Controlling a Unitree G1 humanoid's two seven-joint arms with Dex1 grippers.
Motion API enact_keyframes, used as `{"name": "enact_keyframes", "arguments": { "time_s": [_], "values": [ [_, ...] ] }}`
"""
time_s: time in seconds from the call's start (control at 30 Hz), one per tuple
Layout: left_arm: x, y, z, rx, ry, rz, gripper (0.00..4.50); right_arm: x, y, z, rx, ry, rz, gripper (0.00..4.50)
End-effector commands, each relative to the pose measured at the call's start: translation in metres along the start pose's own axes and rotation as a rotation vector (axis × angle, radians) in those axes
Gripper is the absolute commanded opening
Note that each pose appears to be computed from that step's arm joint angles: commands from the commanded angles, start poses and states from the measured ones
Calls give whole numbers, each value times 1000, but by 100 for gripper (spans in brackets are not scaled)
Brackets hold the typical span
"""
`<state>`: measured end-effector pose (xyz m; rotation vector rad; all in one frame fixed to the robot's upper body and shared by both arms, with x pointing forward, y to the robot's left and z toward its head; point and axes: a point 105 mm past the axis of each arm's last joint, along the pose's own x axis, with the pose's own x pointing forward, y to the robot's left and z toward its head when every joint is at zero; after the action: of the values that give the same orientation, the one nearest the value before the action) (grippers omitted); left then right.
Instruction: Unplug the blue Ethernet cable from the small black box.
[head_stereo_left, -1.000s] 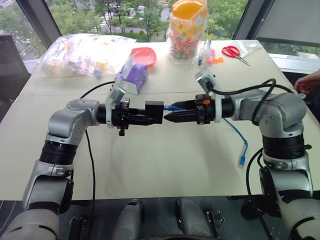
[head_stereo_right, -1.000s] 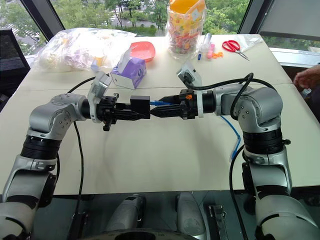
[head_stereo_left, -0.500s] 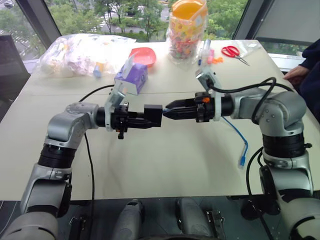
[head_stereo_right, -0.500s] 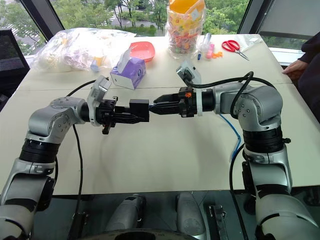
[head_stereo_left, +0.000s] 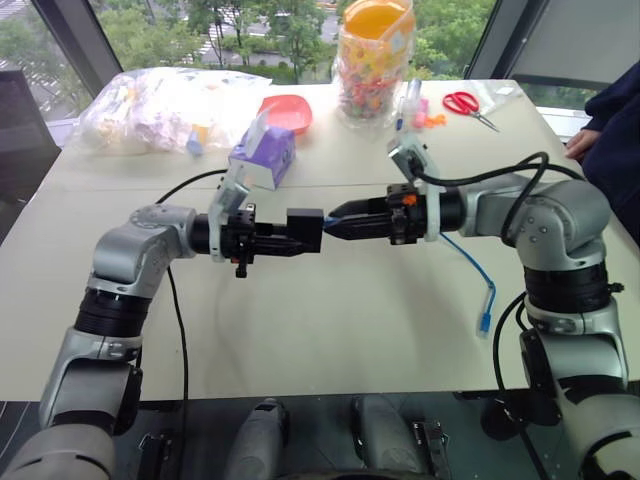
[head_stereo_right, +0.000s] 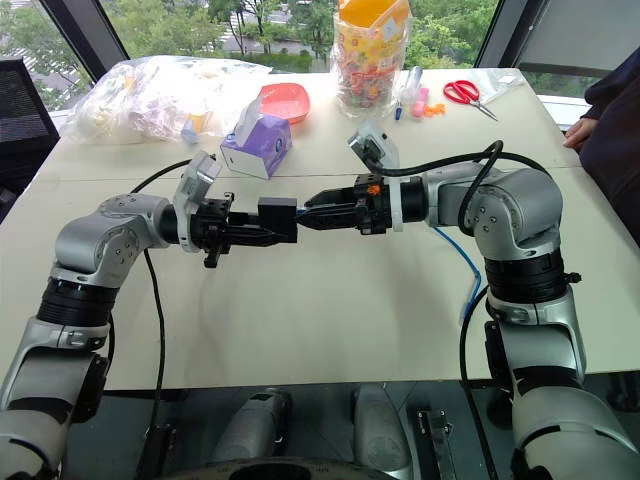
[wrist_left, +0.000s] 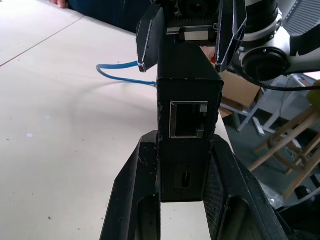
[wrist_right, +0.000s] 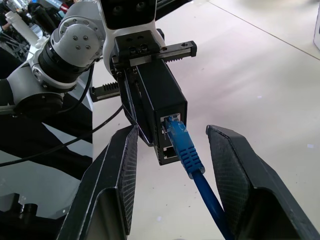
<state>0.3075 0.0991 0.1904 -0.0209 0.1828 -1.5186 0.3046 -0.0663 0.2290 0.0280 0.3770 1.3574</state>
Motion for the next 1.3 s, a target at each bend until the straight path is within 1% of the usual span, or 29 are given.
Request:
{"name": "enact_keyframes", "arguments": {
  "time_s": [0.03,0.3,0.4,0.47,0.5,0.83,0.93,1.13,1.3],
  "values": [
    [-3,-4,15,58,-31,-5,50,-3,5,11,-45,-23,15,224],
    [-3,-5,16,60,-28,-3,50,-2,5,12,-46,-23,17,224],
    [-2,-6,17,61,-29,-2,50,-2,5,12,-47,-25,19,141],
    [-3,-6,17,62,-29,-2,50,-1,5,12,-47,-25,20,34],
    [-3,-6,17,62,-29,-1,50,-1,5,12,-48,-26,21,2],
    [-4,-6,19,63,-32,5,50,-1,6,9,-48,-21,25,2],
    [-9,-6,19,64,-28,19,50,-5,1,4,-47,-11,-8,2],
    [-24,-4,18,67,-17,81,50,-39,-20,-15,7,-31,-127,2],
    [-29,-10,10,63,-3,95,50,-61,-35,-26,16,-34,-220,2]
  ]
}}
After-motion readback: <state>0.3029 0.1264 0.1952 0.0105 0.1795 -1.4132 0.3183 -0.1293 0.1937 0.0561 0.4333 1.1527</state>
